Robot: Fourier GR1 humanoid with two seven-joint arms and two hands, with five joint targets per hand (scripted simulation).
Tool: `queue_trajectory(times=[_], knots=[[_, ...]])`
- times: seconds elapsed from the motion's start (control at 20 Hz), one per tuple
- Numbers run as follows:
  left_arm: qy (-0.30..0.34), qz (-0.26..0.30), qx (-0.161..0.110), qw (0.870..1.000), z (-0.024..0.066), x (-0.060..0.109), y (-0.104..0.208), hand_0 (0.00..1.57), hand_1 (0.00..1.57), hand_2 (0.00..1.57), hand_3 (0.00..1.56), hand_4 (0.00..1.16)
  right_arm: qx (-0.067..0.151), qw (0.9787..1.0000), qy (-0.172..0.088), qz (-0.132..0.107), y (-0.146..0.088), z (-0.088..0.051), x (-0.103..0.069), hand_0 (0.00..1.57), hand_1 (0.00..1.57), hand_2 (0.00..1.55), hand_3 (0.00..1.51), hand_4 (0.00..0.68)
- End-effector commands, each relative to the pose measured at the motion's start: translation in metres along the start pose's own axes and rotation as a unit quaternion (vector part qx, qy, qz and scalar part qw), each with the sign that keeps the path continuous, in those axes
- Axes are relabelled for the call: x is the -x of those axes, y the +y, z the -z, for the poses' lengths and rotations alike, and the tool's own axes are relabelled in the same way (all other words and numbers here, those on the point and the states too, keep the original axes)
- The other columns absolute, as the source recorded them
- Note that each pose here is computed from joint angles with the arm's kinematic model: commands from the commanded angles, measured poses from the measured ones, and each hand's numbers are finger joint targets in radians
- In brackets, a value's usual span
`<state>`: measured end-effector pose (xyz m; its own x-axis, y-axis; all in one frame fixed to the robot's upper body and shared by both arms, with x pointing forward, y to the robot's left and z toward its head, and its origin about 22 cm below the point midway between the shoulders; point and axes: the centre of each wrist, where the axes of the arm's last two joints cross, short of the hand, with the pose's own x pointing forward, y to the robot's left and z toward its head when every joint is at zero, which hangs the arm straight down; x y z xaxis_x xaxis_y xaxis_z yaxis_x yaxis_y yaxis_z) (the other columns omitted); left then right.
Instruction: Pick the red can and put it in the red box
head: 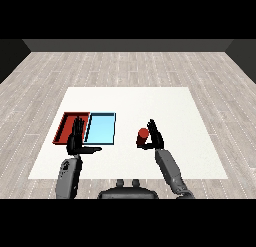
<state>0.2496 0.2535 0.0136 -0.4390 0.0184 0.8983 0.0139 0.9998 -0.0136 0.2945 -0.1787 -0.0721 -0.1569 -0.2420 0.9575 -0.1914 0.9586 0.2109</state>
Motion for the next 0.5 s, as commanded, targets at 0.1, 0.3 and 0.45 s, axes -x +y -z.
queue_trajectory(times=[0.1,0.3,0.45], knots=[[-0.01,-0.011,-0.003,1.0,0.0201,-0.001,0.001,0.0,0.0,0.0,0.0,0.0,-0.006,0.9999,0.009,0.002,0.009,-0.001,0.005,0.0,0.0,0.0,0.0,0.0],[-0.003,-0.007,-0.001,1.0,-0.0071,0.013,-0.008,0.0,0.0,0.0,0.0,0.0,-0.016,0.9998,0.002,0.015,0.006,0.009,-0.004,0.0,0.0,0.0,0.0,0.0],[0.0,0.006,0.0,1.0,-0.0137,-0.012,0.005,0.0,0.0,0.0,0.0,0.0,-0.017,0.9997,-0.004,0.019,0.015,0.008,-0.003,0.0,0.0,0.0,0.0,0.0]])
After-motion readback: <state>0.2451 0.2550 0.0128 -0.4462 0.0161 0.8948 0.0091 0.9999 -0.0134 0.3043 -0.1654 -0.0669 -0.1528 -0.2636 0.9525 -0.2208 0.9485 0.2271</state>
